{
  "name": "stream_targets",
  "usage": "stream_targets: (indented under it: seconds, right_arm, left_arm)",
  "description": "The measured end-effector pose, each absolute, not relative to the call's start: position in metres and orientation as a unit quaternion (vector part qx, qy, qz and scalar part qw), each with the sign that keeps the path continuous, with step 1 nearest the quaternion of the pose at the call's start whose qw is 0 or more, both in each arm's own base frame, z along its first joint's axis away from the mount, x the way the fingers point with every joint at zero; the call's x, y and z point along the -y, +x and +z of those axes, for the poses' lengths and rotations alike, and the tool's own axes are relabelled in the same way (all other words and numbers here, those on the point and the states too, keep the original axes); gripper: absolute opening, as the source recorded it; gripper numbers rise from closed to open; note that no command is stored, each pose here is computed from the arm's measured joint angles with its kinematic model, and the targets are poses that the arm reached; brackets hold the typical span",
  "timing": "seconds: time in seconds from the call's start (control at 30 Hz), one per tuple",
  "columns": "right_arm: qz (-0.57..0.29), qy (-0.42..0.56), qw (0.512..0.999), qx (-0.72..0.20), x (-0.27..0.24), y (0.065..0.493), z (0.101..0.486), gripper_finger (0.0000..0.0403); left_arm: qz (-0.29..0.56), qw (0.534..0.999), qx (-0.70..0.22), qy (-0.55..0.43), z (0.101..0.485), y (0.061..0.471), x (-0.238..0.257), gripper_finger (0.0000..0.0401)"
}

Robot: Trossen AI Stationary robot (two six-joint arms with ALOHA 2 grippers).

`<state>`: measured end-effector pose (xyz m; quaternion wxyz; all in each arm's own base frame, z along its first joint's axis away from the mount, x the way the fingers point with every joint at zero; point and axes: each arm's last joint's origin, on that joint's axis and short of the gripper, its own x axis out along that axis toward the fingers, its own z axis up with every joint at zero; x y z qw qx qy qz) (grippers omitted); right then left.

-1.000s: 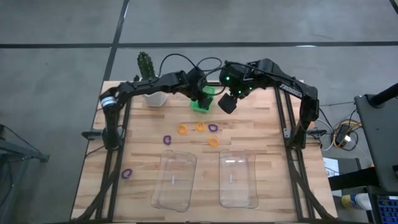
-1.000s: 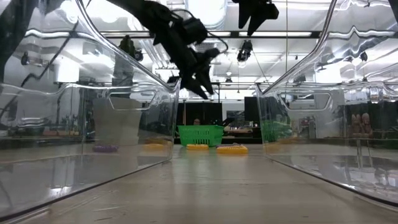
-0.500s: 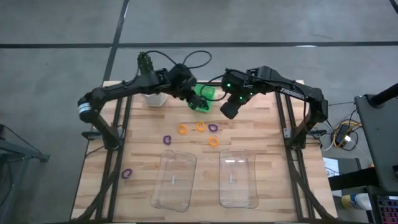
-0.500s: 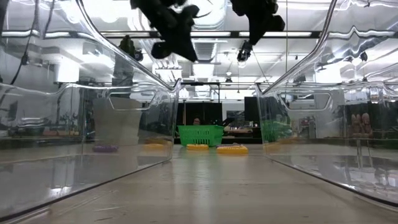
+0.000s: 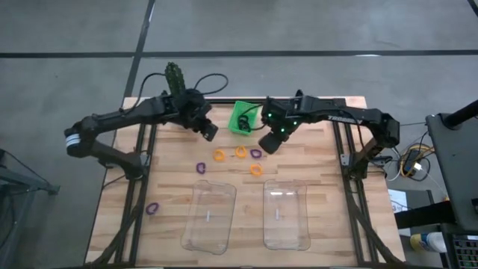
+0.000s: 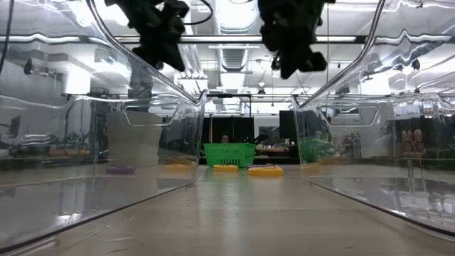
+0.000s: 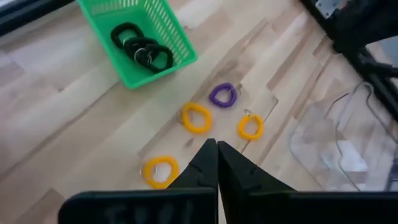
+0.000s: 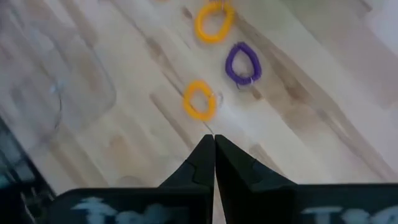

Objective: Sort spring keychains
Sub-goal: Put the bottom yellow spring keychain into the right transparent bin

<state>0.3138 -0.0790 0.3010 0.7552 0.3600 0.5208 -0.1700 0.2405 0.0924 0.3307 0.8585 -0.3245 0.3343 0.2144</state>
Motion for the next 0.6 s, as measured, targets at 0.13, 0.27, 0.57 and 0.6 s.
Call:
stream_targets:
  seconds: [0.13,0.27,0.57,0.6]
  right_arm:
    - [-0.179,0.381,0.746,-0.516,0.080,0.315,0.283,0.0022]
    - [-0.176,0.403,0.729,-0.524,0.079,0.320,0.261,0.0067]
    - [-0.149,0.419,0.729,-0.520,0.068,0.345,0.227,0.0168]
    - [-0.148,0.418,0.728,-0.523,0.066,0.348,0.223,0.0170]
  left_arm:
    - [0.219,0.859,-0.309,-0.344,0.327,0.228,-0.087,0.0001]
    - [0.217,0.864,-0.283,-0.355,0.328,0.219,-0.083,0.0001]
    - [0.198,0.895,-0.260,-0.305,0.341,0.205,-0.076,0.0000]
    - [0.198,0.895,-0.259,-0.304,0.341,0.204,-0.076,0.0000]
